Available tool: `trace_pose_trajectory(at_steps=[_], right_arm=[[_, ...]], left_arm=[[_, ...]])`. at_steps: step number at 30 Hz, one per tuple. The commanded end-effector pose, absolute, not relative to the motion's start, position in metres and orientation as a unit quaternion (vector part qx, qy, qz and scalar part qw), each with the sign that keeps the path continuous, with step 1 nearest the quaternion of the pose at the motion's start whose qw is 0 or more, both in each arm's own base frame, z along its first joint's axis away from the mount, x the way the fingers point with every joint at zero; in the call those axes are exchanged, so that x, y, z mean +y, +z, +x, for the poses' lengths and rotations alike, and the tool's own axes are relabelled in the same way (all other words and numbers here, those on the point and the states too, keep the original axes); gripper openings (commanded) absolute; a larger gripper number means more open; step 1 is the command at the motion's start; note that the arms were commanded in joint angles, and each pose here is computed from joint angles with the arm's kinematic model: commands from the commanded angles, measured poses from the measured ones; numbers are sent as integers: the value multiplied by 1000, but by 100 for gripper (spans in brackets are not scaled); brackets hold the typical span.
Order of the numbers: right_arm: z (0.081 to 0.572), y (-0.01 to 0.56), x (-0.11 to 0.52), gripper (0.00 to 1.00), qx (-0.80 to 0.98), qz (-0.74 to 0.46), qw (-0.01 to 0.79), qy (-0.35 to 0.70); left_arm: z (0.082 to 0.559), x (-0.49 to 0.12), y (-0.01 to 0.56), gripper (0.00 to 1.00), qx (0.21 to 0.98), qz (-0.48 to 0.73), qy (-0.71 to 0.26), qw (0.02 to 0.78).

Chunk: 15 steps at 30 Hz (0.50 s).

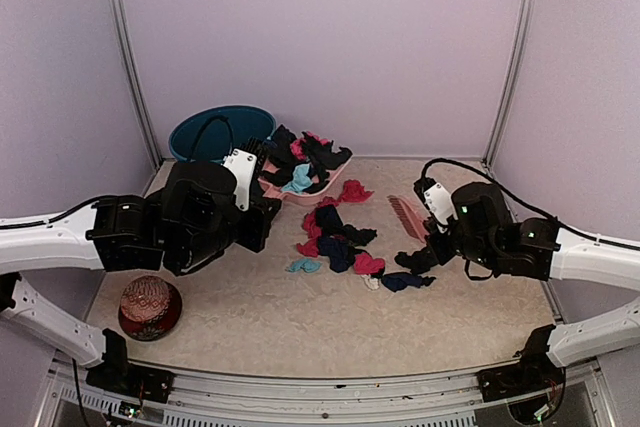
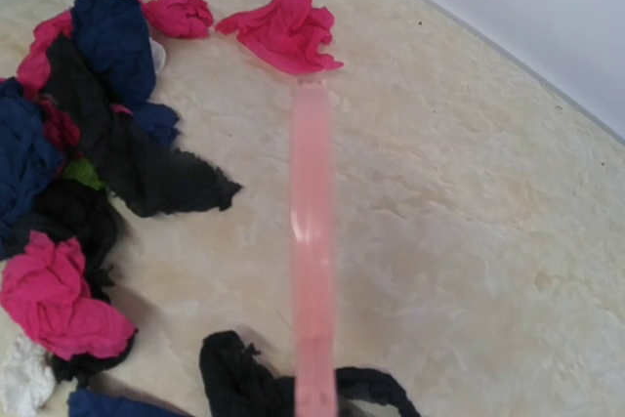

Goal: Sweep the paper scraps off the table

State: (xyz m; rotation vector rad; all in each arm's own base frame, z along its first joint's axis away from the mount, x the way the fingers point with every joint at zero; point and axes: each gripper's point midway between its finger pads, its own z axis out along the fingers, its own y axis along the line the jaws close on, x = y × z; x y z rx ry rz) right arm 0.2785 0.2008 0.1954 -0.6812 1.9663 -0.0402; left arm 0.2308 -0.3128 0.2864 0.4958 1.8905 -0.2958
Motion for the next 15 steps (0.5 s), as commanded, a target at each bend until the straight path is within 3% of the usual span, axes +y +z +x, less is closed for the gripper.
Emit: trace_pose_trajectory(at_steps=[1,15], right_arm=[[286,204,205,0,807,-273,524,-6],[290,195,215,0,810,-278,516,3]], left_arm=[[240,-291,314,0,801,194,-129,551],[269,-266,360,0,798,121,-263,529]])
